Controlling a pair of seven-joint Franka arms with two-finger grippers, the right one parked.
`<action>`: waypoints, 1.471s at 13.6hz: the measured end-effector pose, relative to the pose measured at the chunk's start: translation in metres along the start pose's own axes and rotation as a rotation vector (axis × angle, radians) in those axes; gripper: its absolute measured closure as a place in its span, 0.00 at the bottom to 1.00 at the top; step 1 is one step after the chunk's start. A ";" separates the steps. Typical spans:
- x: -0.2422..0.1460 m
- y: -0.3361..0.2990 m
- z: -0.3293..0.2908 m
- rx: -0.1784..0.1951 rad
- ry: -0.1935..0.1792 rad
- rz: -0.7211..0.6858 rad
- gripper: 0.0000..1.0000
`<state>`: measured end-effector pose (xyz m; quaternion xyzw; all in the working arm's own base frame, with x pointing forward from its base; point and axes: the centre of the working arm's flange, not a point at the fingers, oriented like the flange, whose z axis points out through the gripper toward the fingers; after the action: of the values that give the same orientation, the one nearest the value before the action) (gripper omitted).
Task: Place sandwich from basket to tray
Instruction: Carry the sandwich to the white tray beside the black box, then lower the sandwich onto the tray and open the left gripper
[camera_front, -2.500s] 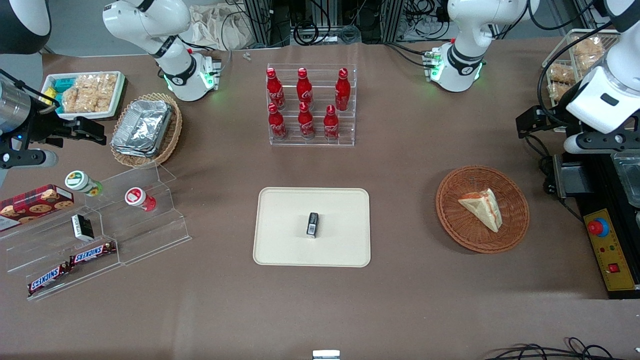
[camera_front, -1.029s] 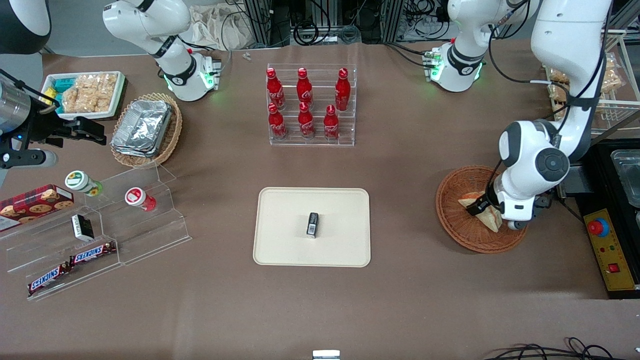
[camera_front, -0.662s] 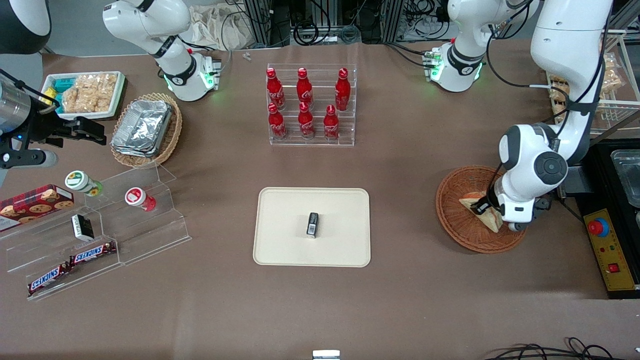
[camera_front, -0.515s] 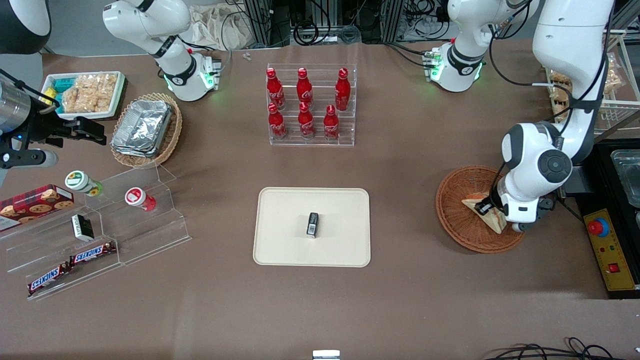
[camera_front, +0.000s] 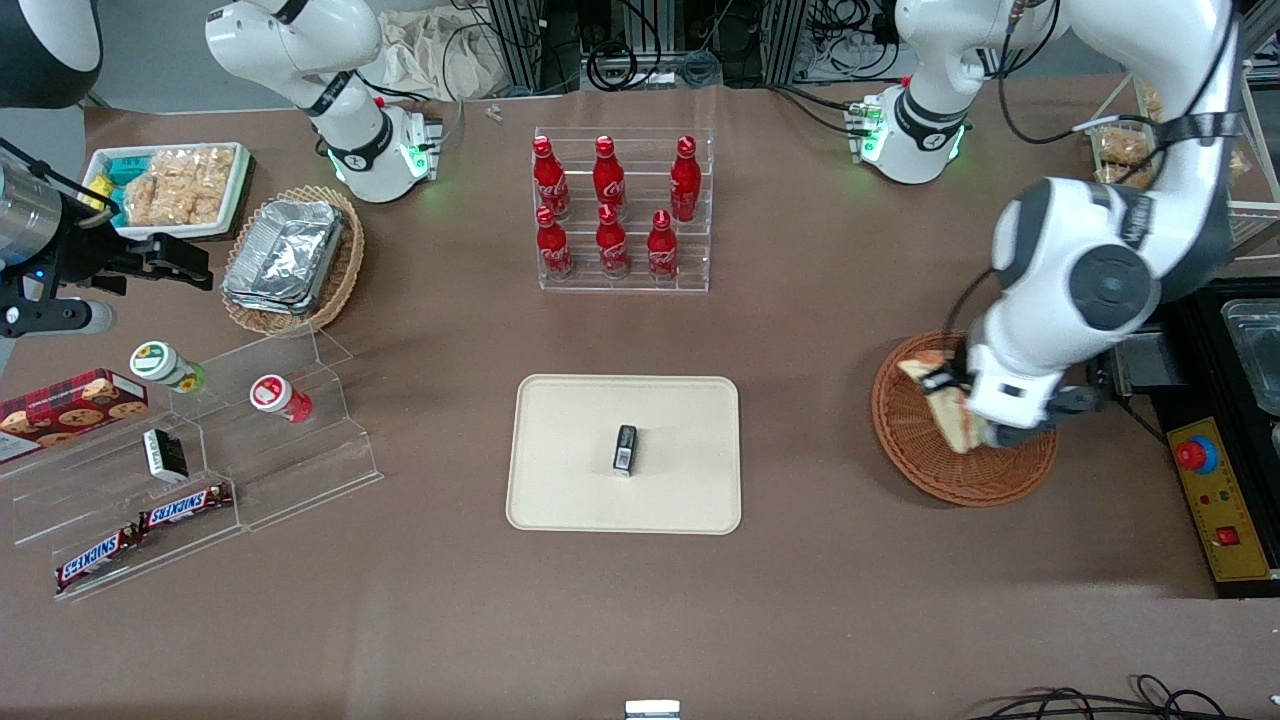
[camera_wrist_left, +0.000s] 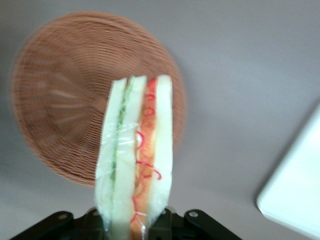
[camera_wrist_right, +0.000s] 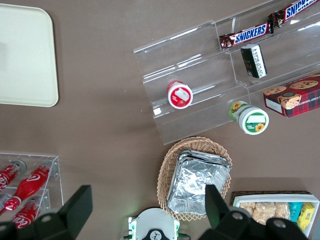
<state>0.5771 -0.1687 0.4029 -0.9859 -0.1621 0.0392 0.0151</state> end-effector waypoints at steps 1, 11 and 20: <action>-0.014 0.031 0.001 -0.012 -0.004 0.058 0.80; -0.081 0.216 0.106 -0.122 0.101 0.195 0.80; -0.069 0.236 0.158 -0.205 0.146 0.285 0.45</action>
<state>0.5737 -0.4118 0.2409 -0.9955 -0.0223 -0.0472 -0.0792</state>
